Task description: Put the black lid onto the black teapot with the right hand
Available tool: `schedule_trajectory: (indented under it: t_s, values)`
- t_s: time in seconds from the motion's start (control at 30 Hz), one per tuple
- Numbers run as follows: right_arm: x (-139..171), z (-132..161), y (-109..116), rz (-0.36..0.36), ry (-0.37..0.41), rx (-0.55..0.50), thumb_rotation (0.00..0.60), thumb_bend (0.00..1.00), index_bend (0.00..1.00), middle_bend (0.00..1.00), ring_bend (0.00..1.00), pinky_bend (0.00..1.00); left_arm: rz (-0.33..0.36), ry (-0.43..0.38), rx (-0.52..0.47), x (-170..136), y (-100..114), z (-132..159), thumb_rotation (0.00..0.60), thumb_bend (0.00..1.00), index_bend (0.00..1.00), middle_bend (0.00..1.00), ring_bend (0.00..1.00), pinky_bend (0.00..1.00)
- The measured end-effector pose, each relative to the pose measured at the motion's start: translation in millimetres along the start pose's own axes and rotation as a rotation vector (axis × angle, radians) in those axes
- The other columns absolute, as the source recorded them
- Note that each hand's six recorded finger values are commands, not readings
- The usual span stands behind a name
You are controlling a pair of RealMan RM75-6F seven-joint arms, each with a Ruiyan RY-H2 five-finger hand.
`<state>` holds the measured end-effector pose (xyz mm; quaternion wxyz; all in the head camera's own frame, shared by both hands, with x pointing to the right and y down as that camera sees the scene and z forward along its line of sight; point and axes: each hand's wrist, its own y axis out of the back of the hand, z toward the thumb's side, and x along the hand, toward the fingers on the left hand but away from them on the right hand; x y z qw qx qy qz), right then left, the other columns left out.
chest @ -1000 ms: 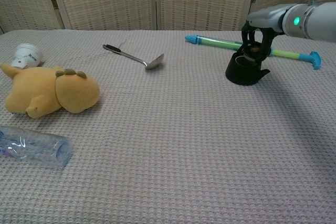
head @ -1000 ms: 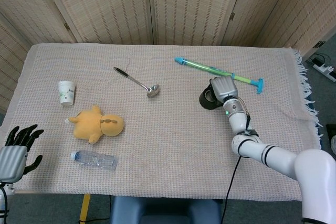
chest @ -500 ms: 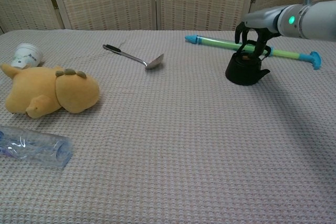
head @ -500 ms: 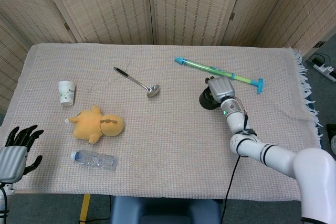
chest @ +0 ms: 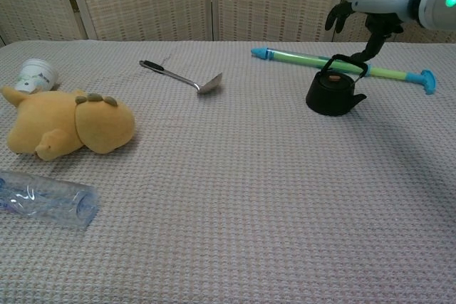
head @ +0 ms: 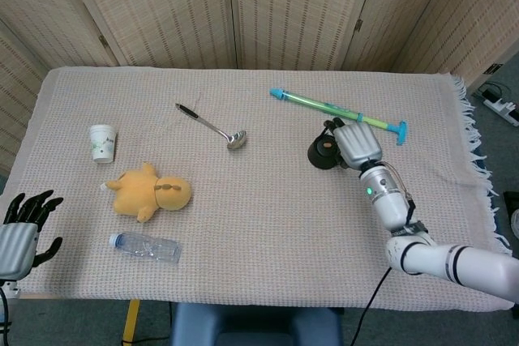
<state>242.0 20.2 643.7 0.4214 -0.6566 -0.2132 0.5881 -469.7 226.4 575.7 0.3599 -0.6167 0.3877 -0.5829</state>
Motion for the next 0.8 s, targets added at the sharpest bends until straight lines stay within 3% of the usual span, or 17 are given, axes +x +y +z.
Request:
schedule_trajectory:
  t_s: [0.07, 0.13, 0.43, 0.63, 0.8]
  values:
    - [23, -13, 3, -0.042, -0.021, -0.006, 0.600, 0.36, 0.17, 0.22, 0.13, 0.09, -0.001, -0.004, 0.000, 2, 0, 2, 0.600, 0.28, 0.16, 0.07, 0.10, 0.00]
    - [47, -30, 4, -0.090, -0.049, -0.009, 0.600, 0.36, 0.16, 0.21, 0.09, 0.02, -0.001, -0.009, 0.001, 4, -1, 4, 0.600, 0.28, 0.16, 0.07, 0.10, 0.00]
    - [157, -86, -17, -0.241, -0.138, -0.054, 0.600, 0.36, 0.13, 0.17, 0.07, 0.01, 0.021, -0.016, -0.005, 12, 0, 16, 0.600, 0.28, 0.16, 0.07, 0.10, 0.00]
    - [223, -113, -44, -0.266, -0.219, -0.123, 0.600, 0.36, 0.12, 0.13, 0.07, 0.01, 0.033, -0.016, -0.020, 14, 0, 22, 0.600, 0.28, 0.16, 0.07, 0.10, 0.00]
    - [249, -120, -58, -0.257, -0.197, -0.152, 0.600, 0.36, 0.10, 0.13, 0.07, 0.00, 0.036, -0.017, -0.028, 15, -1, 24, 0.600, 0.28, 0.16, 0.07, 0.10, 0.00]
